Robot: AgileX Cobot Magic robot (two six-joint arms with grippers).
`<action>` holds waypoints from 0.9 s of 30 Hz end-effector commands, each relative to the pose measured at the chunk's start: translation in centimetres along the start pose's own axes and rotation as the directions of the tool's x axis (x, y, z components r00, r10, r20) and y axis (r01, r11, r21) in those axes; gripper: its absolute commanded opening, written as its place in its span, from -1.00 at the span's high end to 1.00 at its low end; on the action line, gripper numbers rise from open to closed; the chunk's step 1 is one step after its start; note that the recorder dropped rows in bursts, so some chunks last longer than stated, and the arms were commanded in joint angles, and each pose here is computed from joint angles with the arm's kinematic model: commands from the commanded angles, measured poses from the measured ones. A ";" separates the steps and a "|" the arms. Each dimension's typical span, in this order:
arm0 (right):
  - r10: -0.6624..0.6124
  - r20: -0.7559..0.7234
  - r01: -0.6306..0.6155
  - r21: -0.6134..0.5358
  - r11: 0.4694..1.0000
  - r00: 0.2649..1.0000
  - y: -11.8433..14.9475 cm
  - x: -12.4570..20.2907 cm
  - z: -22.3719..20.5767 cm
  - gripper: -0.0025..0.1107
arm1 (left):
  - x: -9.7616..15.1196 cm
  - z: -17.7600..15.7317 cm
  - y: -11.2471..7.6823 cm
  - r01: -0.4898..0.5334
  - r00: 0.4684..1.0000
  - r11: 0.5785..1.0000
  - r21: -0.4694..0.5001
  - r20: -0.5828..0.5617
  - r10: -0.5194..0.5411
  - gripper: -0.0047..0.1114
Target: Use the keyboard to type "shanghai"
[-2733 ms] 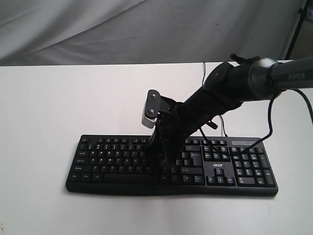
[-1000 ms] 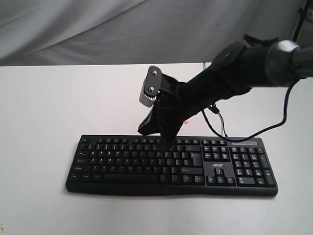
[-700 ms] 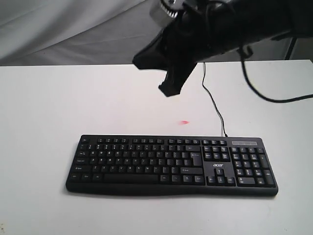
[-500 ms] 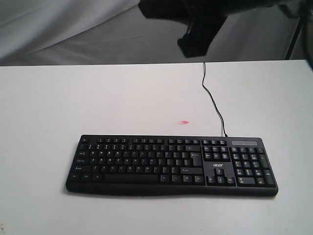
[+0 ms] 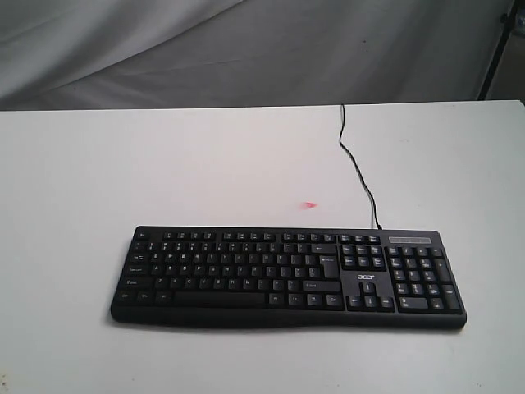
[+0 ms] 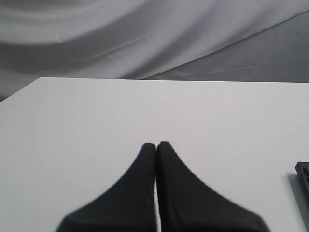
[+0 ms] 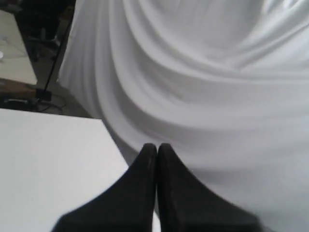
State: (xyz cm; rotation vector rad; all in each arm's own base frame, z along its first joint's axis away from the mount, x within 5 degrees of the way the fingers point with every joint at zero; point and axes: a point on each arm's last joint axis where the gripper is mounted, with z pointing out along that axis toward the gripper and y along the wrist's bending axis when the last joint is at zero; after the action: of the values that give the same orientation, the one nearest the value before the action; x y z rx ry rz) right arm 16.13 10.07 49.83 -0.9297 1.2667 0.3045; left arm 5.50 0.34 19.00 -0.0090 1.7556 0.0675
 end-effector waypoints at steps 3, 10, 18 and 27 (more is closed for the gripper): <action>-0.058 0.108 0.047 0.098 0.994 0.992 0.8 -2.9 -4.3 0.96 | 0.1 0.0 0.0 0.002 1.000 1.000 0.004 0.006 -0.002 0.91; -0.109 0.169 0.094 0.090 0.991 0.980 2.5 -4.6 -7.7 0.96 | 0.1 0.0 0.0 0.002 1.000 1.000 0.004 0.006 -0.002 0.91; -0.161 0.236 0.128 0.148 0.981 0.958 3.6 -6.1 -11.0 0.96 | 0.1 0.0 0.0 0.002 1.000 1.000 0.004 0.006 -0.002 0.91; -0.146 0.319 0.011 0.388 0.922 0.937 4.3 -7.6 -17.1 0.96 | 0.1 0.0 0.0 0.002 1.000 1.000 0.004 0.006 -0.002 0.91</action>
State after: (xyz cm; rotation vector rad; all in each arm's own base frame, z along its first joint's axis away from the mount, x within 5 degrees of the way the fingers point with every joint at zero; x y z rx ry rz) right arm 0.00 3.22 54.59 -0.6686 0.9037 0.1232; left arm 5.50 0.34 19.00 -0.0090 1.7556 0.0675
